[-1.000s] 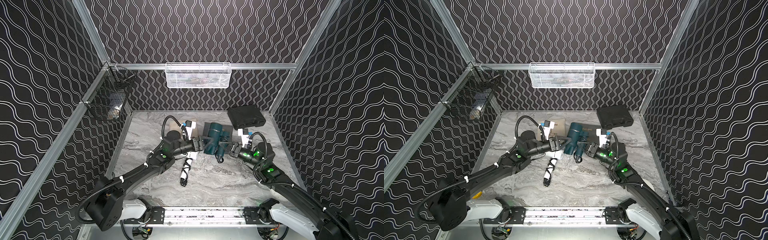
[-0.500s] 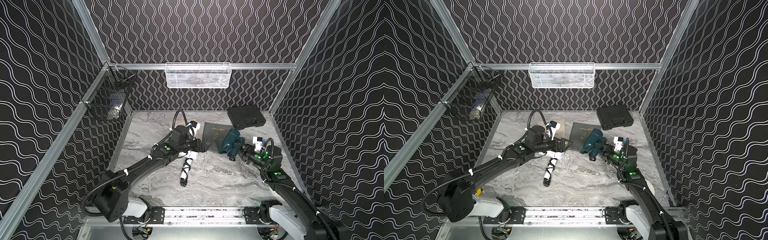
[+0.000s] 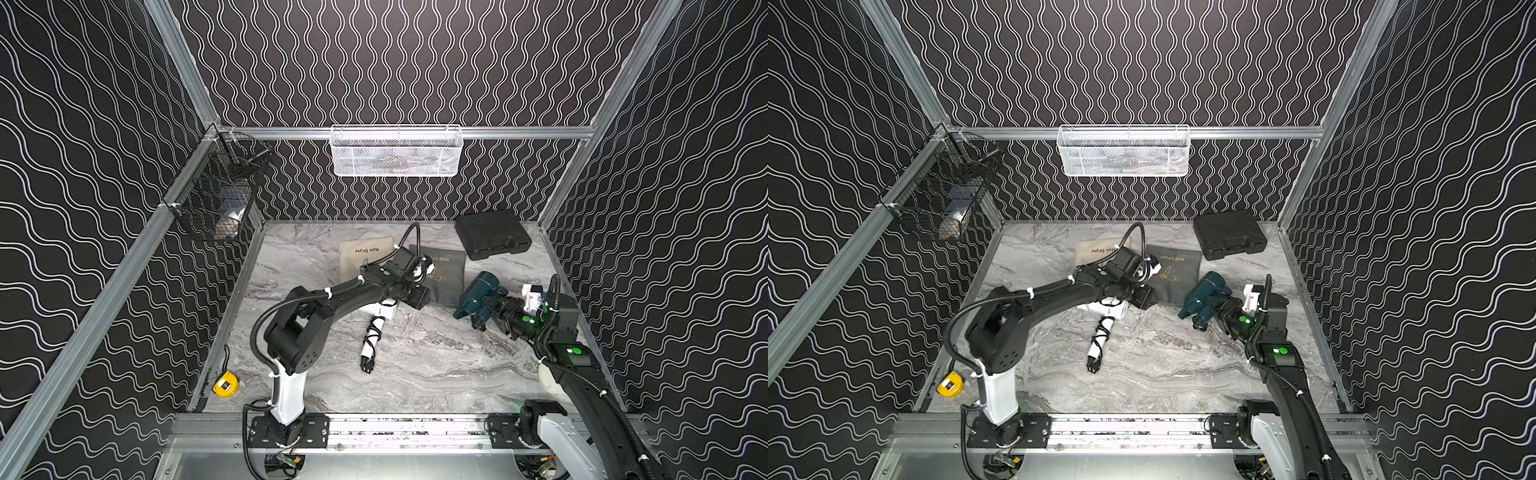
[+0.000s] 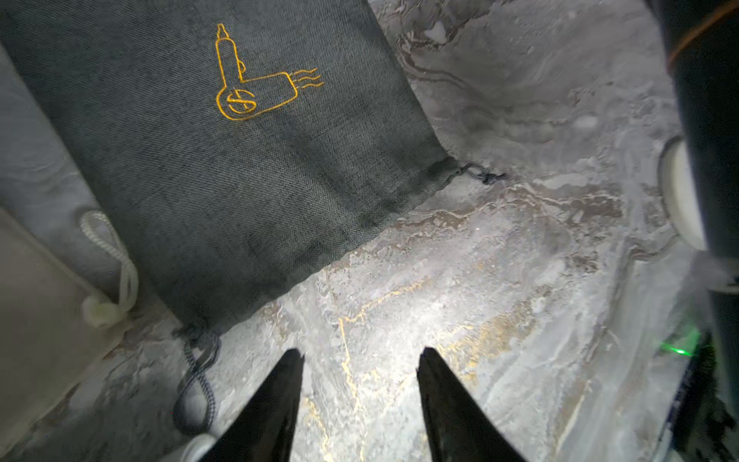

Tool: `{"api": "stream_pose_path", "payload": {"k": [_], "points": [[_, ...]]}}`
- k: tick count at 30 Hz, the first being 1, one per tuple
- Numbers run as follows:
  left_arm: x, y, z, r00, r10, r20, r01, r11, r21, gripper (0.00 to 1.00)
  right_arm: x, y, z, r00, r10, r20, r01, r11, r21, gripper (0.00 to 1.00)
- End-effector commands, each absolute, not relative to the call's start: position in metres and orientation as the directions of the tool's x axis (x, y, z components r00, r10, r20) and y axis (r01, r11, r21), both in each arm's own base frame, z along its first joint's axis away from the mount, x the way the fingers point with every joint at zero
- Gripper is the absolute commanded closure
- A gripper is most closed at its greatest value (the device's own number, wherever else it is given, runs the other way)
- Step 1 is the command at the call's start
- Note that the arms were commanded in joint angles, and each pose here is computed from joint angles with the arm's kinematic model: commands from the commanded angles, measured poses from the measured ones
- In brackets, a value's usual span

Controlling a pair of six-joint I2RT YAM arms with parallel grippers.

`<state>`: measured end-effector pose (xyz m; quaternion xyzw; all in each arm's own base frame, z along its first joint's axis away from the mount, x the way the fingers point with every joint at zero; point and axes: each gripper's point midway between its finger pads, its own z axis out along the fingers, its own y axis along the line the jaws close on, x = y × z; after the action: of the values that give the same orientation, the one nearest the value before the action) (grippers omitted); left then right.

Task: Pack away hair dryers
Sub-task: Move the drawstring bag to the center of the board.

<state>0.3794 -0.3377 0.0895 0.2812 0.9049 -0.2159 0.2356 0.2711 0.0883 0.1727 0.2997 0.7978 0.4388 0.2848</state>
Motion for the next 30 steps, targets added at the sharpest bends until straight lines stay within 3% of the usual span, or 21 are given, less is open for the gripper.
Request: {"api": "stream_pose_path", "payload": {"k": [1, 8, 14, 20, 26, 30], "points": [[0.394, -0.333, 0.070, -0.708, 0.467, -0.530, 0.621, 0.768, -0.154, 0.49, 0.263, 0.082, 0.160, -0.673, 0.710, -0.207, 0.275, 0.500, 0.821, 0.97], [0.418, -0.334, 0.044, -0.714, 0.474, -0.515, 0.589, 0.805, -0.076, 0.44, 0.257, 0.080, 0.163, -0.684, 0.686, -0.247, 0.253, 0.541, 0.802, 0.96], [0.417, -0.342, 0.026, -0.728, 0.475, -0.494, 0.592, 0.800, -0.103, 0.45, 0.249, 0.082, 0.162, -0.695, 0.676, -0.247, 0.246, 0.546, 0.801, 0.96], [0.397, -0.357, 0.008, -0.743, 0.490, -0.456, 0.612, 0.773, -0.166, 0.53, 0.242, 0.075, 0.155, -0.677, 0.691, -0.255, 0.282, 0.563, 0.777, 0.96], [0.366, -0.381, -0.005, -0.727, 0.541, -0.423, 0.659, 0.722, -0.209, 0.70, 0.239, 0.071, 0.151, -0.687, 0.682, -0.250, 0.308, 0.585, 0.750, 0.96], [0.348, -0.389, -0.007, -0.738, 0.535, -0.411, 0.655, 0.715, -0.246, 0.71, 0.235, 0.064, 0.148, -0.674, 0.688, -0.268, 0.332, 0.606, 0.723, 0.96]]}}
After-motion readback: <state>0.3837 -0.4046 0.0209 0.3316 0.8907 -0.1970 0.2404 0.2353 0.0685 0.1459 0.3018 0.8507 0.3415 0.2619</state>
